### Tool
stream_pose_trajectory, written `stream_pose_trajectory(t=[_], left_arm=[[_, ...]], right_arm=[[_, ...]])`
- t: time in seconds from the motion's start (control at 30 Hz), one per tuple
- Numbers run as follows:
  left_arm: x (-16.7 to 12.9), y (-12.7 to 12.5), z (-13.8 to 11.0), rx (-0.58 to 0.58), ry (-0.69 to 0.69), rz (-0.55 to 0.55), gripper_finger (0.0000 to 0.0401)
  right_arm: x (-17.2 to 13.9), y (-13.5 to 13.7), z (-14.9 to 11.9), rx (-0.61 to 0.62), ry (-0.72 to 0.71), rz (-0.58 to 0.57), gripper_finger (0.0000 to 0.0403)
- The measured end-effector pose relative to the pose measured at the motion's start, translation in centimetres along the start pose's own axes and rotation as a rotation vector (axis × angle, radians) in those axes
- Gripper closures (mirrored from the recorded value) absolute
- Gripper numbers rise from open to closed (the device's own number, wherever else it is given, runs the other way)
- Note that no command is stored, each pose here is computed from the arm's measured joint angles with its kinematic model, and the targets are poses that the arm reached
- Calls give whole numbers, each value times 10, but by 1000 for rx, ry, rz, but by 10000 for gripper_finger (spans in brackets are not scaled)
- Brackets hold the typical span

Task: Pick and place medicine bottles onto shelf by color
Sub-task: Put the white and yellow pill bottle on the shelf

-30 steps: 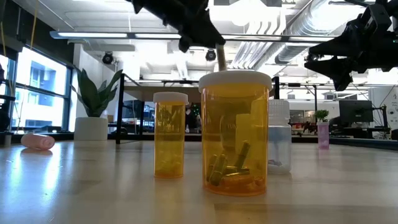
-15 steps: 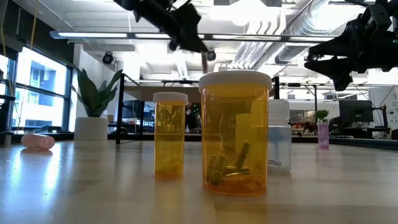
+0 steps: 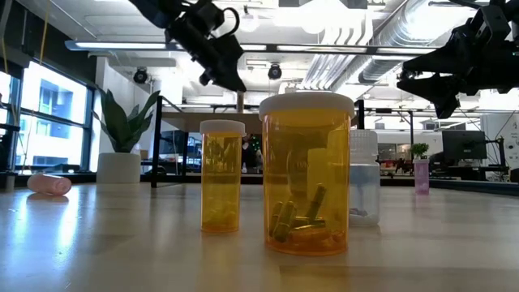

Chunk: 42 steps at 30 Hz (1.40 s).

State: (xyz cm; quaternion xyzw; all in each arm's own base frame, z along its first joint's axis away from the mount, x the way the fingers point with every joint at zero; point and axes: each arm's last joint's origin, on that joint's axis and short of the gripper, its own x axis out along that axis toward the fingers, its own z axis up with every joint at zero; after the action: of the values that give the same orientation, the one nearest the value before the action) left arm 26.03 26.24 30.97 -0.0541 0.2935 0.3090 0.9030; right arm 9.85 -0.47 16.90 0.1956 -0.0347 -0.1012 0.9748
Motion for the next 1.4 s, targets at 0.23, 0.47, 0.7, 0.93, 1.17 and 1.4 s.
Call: stream_pose_trajectory(t=[0.23, 0.47, 0.7, 0.93, 1.17, 1.4], left_arm=[[4, -3, -1, 2, 8, -7, 326], [4, -3, -4, -46, 34, -11, 326], [4, -9, -6, -76, 60, -71, 326], [4, -10, -9, -81, 91, -70, 326], [4, -10, -10, -79, 98, -69, 327], [4, -10, -10, -79, 99, -62, 312]], right_arm=[[0, 0, 0, 0, 1, 0, 206], [0, 0, 0, 0, 0, 0, 206], [0, 0, 0, 0, 1, 0, 206], [0, 0, 0, 0, 1, 0, 206], [0, 0, 0, 0, 1, 0, 206], [0, 0, 0, 0, 1, 0, 206]])
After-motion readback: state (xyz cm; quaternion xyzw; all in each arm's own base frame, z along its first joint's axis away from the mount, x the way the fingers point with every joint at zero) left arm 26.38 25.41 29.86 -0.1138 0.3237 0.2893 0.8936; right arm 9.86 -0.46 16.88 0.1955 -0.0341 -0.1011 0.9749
